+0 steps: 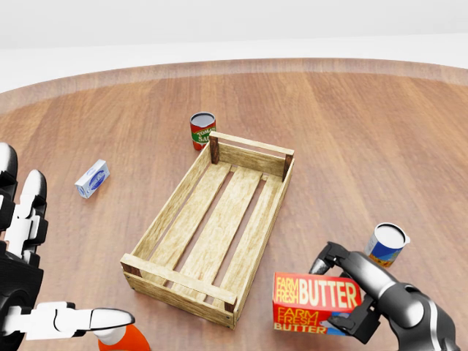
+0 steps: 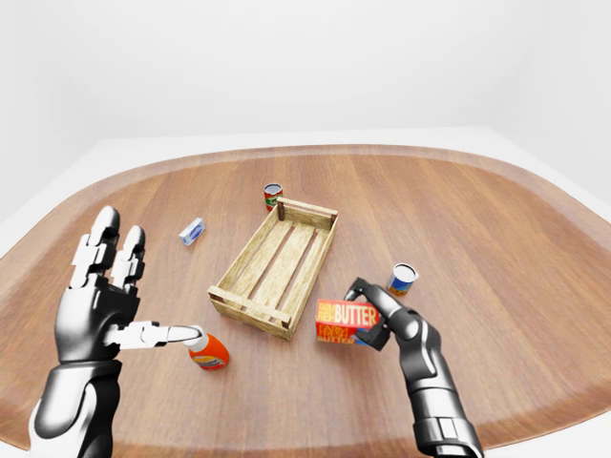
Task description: Pick up the butter and put it in the tray.
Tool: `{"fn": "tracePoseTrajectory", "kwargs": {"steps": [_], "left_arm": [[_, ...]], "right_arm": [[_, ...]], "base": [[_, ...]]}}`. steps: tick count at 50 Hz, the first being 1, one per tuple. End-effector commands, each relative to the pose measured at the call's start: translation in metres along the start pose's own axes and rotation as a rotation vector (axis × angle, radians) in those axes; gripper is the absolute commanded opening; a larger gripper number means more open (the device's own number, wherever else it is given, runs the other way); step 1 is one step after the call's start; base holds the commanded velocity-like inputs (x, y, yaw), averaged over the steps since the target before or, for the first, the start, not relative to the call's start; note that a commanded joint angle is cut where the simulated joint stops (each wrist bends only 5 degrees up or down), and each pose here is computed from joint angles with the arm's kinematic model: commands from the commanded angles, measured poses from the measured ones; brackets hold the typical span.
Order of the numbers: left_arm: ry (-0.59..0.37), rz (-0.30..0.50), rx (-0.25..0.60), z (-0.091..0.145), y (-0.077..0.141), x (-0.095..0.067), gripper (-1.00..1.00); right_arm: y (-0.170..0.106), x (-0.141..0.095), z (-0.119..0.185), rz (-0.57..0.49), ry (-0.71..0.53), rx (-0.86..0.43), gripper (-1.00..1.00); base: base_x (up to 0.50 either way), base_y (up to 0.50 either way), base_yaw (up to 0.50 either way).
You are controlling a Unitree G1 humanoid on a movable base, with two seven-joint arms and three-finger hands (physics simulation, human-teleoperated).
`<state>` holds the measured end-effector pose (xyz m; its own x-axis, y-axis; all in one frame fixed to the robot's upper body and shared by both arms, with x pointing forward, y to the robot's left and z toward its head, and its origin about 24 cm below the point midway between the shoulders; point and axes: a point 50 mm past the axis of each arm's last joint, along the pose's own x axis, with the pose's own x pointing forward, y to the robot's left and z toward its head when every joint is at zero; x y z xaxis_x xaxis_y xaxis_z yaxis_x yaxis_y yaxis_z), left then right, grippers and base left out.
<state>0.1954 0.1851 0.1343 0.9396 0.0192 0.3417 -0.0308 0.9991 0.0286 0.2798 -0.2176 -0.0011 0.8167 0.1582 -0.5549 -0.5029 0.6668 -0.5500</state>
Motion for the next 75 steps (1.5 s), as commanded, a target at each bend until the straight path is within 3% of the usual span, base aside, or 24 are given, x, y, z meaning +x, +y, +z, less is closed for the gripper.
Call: {"fn": "tracePoseTrajectory", "kwargs": {"steps": [1, 18, 33, 40, 60, 67, 75], "left_arm": [[0.012, 0.046, -0.019, -0.006, 0.002, 0.006, 1.0], [0.006, 0.048, -0.019, -0.005, 0.002, 0.006, 1.0], [0.005, 0.054, -0.019, -0.005, 0.004, 0.006, 1.0], [0.004, 0.054, -0.019, -0.004, 0.004, 0.006, 1.0], [0.003, 0.057, -0.017, -0.004, 0.004, 0.006, 1.0], [0.003, 0.06, -0.018, -0.005, 0.005, 0.007, 1.0], [0.013, 0.059, -0.016, -0.007, 0.004, 0.007, 1.0]], "right_arm": [[-0.016, -0.013, 0.014, -0.074, -0.054, -0.053, -1.0], [-0.047, -0.038, 0.035, -0.159, -0.135, -0.127, -1.0], [-0.075, -0.064, 0.052, -0.334, -0.299, -0.034, -1.0], [-0.082, -0.064, 0.053, -0.396, -0.337, 0.034, -1.0], [-0.085, -0.026, 0.074, -0.459, -0.421, 0.29, -1.0], [-0.064, 0.017, 0.067, -0.413, -0.277, 0.426, -1.0], [-0.045, 0.049, 0.076, -0.343, -0.159, 0.505, -1.0]], "base": [[0.0, 0.0, 0.0], [0.0, 0.0, 0.0], [0.0, 0.0, 0.0], [0.0, 0.0, 0.0], [0.0, 0.0, 0.0], [0.0, 0.0, 0.0], [0.0, 0.0, 0.0]]}}
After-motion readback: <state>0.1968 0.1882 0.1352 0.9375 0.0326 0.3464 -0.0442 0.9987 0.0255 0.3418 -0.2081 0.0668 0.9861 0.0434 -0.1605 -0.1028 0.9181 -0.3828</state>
